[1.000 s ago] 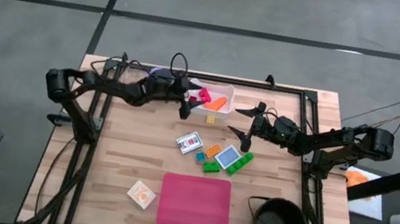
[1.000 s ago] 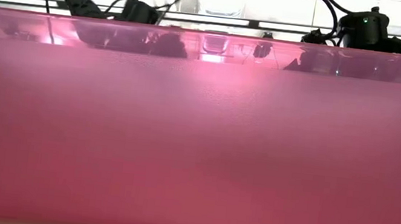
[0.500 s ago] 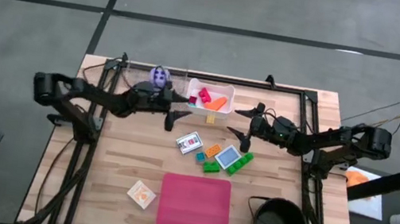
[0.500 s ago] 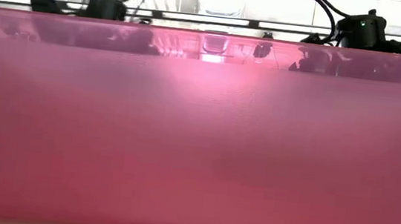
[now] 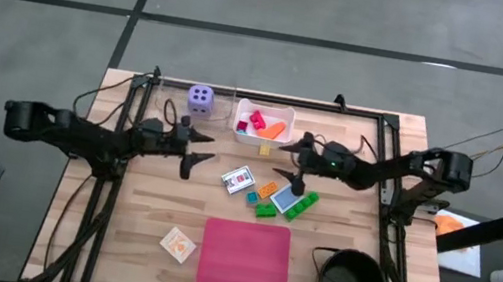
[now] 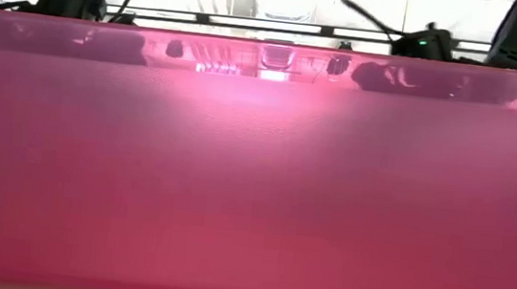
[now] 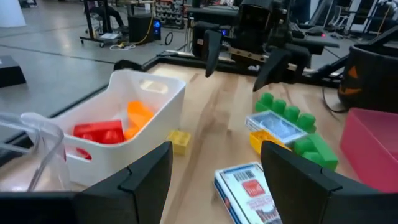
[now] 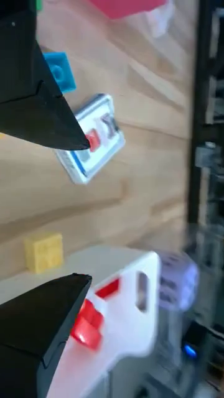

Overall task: Pick & Place Toys
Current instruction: Put the blue four stud game piece into the white bin

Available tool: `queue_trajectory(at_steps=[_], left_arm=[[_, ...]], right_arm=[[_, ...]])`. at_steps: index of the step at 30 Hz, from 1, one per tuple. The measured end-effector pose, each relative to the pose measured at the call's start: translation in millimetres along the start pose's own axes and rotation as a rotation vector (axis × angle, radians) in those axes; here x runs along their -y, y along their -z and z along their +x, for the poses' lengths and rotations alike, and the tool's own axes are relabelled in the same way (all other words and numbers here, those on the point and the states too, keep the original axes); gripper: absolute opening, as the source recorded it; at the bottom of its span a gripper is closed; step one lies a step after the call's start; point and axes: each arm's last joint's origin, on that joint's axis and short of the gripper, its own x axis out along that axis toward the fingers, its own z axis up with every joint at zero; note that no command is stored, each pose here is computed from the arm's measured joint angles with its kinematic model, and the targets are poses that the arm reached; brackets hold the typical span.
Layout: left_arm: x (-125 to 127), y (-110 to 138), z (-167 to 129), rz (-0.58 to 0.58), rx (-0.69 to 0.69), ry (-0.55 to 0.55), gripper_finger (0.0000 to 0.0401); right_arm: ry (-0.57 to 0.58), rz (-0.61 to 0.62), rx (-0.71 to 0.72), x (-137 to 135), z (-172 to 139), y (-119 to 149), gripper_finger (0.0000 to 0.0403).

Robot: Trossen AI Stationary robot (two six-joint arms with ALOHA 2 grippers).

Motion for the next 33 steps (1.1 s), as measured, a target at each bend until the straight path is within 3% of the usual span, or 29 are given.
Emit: queue_trajectory(at_steps=[8,13,18,27,33], left_arm=[[0,5,0,0.027,-0.053,0.000,0.0245],[0,8,0,0.042,-0.086,-0.001,0.0245],[0,10,0,0.041,-0.101,-0.001,0.0245],[0,12,-1,0.038,-0.122,-0.002,0.0245],[0,12,-1,0.037,-0.127,-0.002,0.0245]], right_arm=[[-0.088,-0.019,-0.211,-2,13,-34,0.0339],[-0.200,-0.019,-0.366,-4,16,-54,0.0339],[-0.269,-0.011,-0.424,-13,24,-67,0.0339],[-0.352,-0.049,-0.501,-52,55,-56,0.0339],[-0.371,-0.075,-0.528,-60,70,-59,0.0339]])
